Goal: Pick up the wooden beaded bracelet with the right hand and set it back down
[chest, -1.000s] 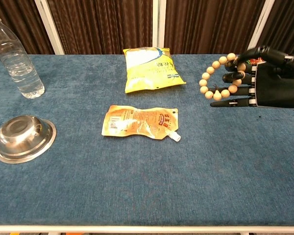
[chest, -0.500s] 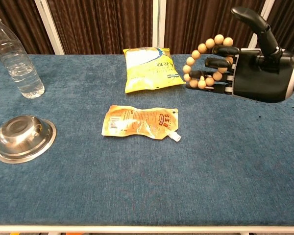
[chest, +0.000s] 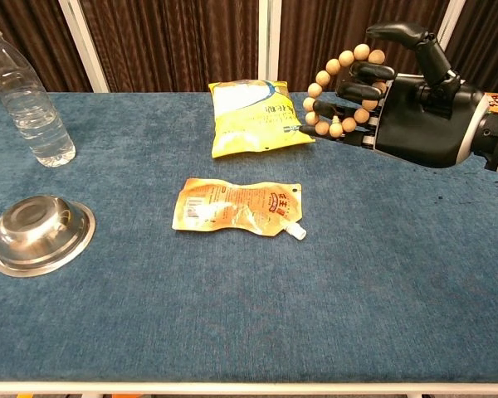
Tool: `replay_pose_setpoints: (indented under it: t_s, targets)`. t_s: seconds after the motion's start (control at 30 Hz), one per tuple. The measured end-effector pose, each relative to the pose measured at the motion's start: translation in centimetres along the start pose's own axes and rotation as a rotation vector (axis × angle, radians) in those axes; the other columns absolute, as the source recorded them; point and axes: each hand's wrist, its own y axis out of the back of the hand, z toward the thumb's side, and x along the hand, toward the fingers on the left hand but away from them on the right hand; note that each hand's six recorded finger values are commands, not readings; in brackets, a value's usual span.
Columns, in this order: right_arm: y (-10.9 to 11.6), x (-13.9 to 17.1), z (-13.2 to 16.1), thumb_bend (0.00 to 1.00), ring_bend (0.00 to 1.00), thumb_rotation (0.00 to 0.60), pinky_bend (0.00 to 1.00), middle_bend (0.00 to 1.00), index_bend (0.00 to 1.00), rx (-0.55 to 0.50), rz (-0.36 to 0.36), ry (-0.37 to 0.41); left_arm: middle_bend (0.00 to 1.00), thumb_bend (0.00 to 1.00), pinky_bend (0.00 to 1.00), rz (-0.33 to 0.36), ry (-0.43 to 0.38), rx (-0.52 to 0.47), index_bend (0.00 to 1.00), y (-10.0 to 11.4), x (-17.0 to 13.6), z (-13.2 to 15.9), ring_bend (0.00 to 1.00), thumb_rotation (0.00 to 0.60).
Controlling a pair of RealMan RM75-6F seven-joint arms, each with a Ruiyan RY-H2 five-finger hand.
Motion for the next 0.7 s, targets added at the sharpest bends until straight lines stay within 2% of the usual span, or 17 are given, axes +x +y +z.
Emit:
replay_pose_setpoints:
  t_s: [0.13,0.23,0.33,0.7]
  targets:
    - [0.4,0.1,0.1,0.49,0.42,0.296,0.0,0.77,0.81,0.072,-0.032,0.009,0.01,0.0,0.04,-0.001,-0.006,0.0,0.15,0.0,0.2,0.1,0.0,0.6]
    - [0.8,0.3,0.2,0.51,0.42,0.295,0.0,0.77,0.81,0.11,-0.06,0.017,0.01,0.0,0.04,0.002,-0.007,-0.001,0.15,0.0,0.2,0.2,0.0,0.6]
    - [1.2,0.6,0.3,0.52,0.42,0.296,0.0,0.77,0.81,0.137,-0.083,0.024,0.01,0.0,0.04,0.005,-0.005,-0.002,0.15,0.0,0.3,0.1,0.0,0.6]
    - [1.6,1.0,0.5,0.71,0.42,0.29,0.0,0.76,0.81,0.198,-0.118,0.043,0.01,0.0,0.04,0.002,-0.003,-0.005,0.15,-0.1,0.2,0.0,0.0,0.6]
